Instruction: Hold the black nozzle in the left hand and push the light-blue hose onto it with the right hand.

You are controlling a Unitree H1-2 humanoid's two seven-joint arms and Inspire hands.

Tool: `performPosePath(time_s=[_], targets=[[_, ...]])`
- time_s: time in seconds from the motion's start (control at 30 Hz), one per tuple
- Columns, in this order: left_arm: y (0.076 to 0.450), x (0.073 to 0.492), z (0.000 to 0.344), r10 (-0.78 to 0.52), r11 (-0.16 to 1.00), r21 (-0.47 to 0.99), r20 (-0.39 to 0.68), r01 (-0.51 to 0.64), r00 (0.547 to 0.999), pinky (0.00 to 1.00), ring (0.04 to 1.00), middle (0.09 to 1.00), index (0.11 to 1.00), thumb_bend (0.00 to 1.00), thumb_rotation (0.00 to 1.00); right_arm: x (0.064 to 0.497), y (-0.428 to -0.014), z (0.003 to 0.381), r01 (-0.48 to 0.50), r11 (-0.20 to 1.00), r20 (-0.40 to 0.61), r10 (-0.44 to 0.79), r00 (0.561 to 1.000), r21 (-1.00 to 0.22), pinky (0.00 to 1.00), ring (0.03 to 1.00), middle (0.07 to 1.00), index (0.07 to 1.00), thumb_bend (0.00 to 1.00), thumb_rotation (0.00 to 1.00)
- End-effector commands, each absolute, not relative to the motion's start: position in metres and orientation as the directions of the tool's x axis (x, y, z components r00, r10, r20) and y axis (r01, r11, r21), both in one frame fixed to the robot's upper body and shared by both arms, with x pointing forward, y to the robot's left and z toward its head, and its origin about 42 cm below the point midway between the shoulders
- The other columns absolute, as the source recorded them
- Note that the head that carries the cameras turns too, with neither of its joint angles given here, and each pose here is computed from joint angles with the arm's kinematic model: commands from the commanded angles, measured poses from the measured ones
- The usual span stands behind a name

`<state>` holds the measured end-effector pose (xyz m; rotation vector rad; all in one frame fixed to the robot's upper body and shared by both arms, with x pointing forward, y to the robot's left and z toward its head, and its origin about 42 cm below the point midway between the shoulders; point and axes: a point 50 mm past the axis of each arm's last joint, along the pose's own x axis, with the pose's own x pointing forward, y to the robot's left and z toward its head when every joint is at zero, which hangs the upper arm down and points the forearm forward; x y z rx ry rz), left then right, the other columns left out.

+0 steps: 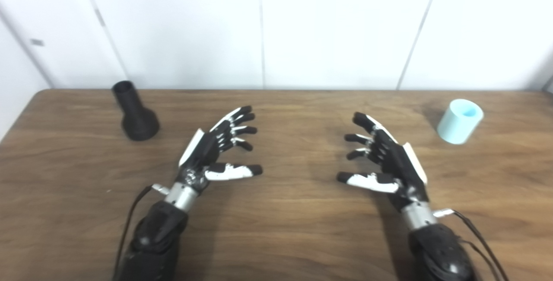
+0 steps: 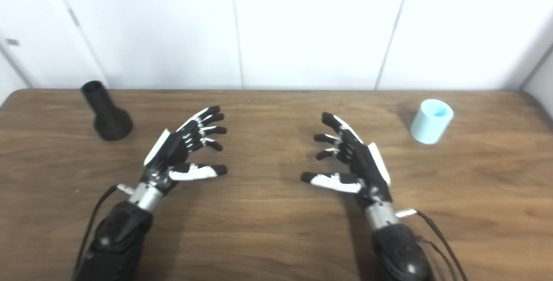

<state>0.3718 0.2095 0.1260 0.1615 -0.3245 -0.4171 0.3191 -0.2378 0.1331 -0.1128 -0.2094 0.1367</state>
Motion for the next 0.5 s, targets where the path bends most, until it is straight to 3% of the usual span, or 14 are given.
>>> performPosePath(time_s=[0.0,0.17,0.47], targets=[[0.197,0.346,0.071,-0.399,0.914,0.145,0.153,0.379,0.904,0.58,0.757,0.867,0.888,0.87,0.12,0.323,-0.250,0.144,-0.124,0.984,0.261,0.154,0.953,-0.128,0.58,0.763,0.899,0.889,0.74,0.07],[0.181,0.349,0.064,-0.398,0.916,0.124,0.138,0.383,0.907,0.57,0.762,0.873,0.892,0.86,0.13,0.322,-0.257,0.147,-0.118,0.987,0.235,0.140,0.962,-0.106,0.64,0.782,0.910,0.911,0.68,0.00],[0.172,0.353,0.069,-0.318,0.945,0.131,0.178,0.298,0.931,0.60,0.729,0.808,0.839,0.74,0.07,0.324,-0.254,0.156,-0.138,0.985,0.257,0.159,0.953,-0.100,0.58,0.792,0.921,0.940,0.59,0.00]])
